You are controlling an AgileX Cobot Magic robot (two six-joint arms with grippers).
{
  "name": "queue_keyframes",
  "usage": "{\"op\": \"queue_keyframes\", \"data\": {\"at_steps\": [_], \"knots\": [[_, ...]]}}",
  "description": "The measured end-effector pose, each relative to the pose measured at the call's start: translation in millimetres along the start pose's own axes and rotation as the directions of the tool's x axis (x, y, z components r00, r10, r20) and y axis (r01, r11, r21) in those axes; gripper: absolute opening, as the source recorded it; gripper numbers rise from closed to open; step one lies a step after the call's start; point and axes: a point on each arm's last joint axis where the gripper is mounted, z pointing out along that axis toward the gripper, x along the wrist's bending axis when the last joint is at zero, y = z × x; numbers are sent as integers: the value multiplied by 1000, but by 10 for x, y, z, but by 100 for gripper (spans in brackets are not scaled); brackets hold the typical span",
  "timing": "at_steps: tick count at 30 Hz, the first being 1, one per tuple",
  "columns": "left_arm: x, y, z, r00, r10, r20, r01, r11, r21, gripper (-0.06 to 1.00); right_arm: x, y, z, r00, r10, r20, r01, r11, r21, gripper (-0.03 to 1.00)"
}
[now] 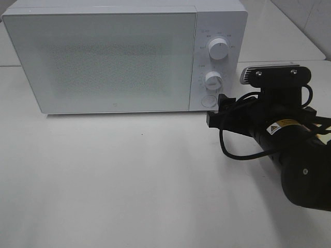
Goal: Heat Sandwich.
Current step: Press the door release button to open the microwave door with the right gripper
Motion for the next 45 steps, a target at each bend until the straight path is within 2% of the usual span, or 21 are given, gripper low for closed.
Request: {"op": "queue_keyframes", "data": {"at_steps": [7,8,13,14,17,18,19,21,22,23,26,27,28,30,31,32,35,36,37,41,45], "knots": [[0,0,0,1000,0,0,0,1000,0,99,1,-3,0,984,176,0,-176,984,3,77],[0,0,0,1000,0,0,0,1000,0,99,1,-3,0,962,272,0,-272,962,4,77],[0,0,0,1000,0,0,0,1000,0,99,1,-3,0,909,417,1,-417,909,4,77],[0,0,0,1000,0,0,0,1000,0,99,1,-3,0,851,525,1,-525,851,4,77],[0,0,0,1000,0,0,0,1000,0,99,2,-8,0,743,669,4,-669,743,8,77],[0,0,0,1000,0,0,0,1000,0,99,2,-8,0,743,669,4,-669,743,8,77],[0,0,0,1000,0,0,0,1000,0,99,3,-11,0,659,752,7,-752,659,11,77],[0,0,0,1000,0,0,0,1000,0,99,4,-14,0,558,830,10,-830,558,12,76],[0,0,0,1000,0,0,0,1000,0,99,6,-20,0,465,885,17,-885,465,16,75],[0,0,0,1000,0,0,0,1000,0,99,6,-20,0,465,885,17,-885,465,16,75],[0,0,0,1000,0,0,0,1000,0,99,11,-38,-1,336,941,35,-942,336,25,69],[0,0,0,1000,0,0,0,1000,0,99,14,-48,-1,265,963,47,-964,264,29,64],[0,0,0,1000,0,0,0,1000,0,99,14,-48,-1,265,963,47,-964,264,29,64],[0,0,0,1000,0,0,0,1000,0,99,14,-50,-1,217,975,50,-976,216,27,57],[0,0,0,1000,0,0,0,1000,0,99,14,-50,-1,177,983,51,-984,176,25,47],[0,0,0,1000,0,0,0,1000,0,99,14,-50,-1,177,983,51,-984,176,25,47],[0,0,0,1000,0,0,0,1000,0,99,16,-54,-2,149,987,56,-989,147,26,30],[0,0,0,1000,0,0,0,1000,0,99,19,-67,-3,135,988,70,-991,133,31,17],[0,0,0,1000,0,0,0,1000,0,99,21,-74,-3,127,989,78,-992,125,34,12],[0,0,0,1000,0,0,0,1000,0,99,30,-101,-5,110,988,105,-993,106,45,3],[0,0,0,1000,0,0,0,1000,0,99,36,-112,-7,79,990,118,-996,74,49,1]]}}
